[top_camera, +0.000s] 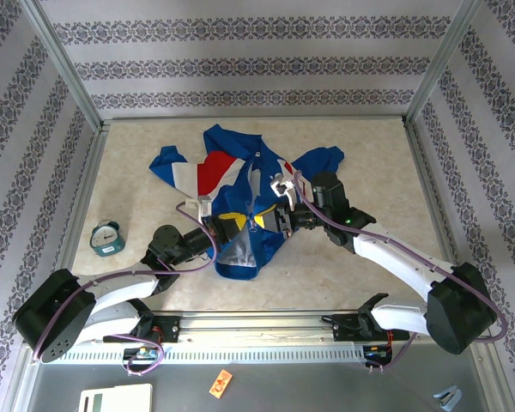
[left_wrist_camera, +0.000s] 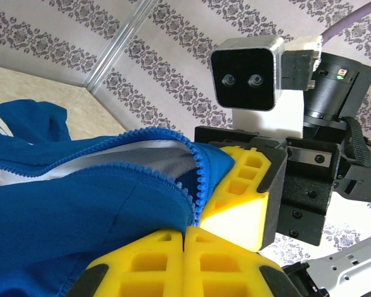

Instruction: Zip up the jacket

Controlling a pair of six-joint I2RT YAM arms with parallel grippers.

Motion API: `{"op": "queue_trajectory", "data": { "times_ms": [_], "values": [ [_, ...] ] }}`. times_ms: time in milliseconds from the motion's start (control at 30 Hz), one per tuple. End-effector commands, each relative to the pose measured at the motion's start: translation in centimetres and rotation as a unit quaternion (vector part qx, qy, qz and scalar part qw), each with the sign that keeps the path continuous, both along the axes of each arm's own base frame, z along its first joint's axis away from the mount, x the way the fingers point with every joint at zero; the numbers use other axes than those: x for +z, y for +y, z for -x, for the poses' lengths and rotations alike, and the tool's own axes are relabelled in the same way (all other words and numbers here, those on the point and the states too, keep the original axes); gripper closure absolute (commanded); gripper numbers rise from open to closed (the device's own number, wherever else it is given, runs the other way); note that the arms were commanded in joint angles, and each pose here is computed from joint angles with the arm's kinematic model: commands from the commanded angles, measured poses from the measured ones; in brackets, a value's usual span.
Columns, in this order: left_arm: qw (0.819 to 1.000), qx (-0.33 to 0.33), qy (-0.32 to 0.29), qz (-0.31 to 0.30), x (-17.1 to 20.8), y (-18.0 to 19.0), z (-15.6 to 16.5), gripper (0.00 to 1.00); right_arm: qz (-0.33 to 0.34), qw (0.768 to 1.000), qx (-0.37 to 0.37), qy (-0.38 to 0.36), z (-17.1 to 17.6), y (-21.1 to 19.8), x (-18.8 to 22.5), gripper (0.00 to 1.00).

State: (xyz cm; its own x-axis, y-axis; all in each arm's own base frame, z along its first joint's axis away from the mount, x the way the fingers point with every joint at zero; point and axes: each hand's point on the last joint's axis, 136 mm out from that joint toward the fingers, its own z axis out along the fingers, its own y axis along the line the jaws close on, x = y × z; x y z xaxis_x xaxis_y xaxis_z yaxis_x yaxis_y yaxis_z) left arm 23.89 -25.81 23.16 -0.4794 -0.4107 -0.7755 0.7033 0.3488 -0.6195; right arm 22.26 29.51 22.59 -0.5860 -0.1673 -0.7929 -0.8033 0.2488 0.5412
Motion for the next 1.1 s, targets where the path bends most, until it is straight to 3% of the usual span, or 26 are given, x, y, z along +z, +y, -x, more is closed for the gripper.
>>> {"op": "queue_trajectory", "data": {
  "times_ms": [0,633,1067],
  "values": [
    [0.999,-0.001,-0.024,0.025,1.7,0.5,0.3,1.00,-0.019,1.000,0.005,-0.016,0.0,-0.1,0.9,1.00],
    [0.998,-0.029,-0.006,0.053,1.2,-0.5,0.1,1.00,-0.026,1.000,0.000,-0.011,-0.5,0.1,1.2,1.00],
    [0.999,-0.036,0.006,0.016,0.0,-0.7,0.4,1.00,-0.043,0.999,-0.014,0.024,-1.6,0.0,1.4,1.00]
  ]
}}
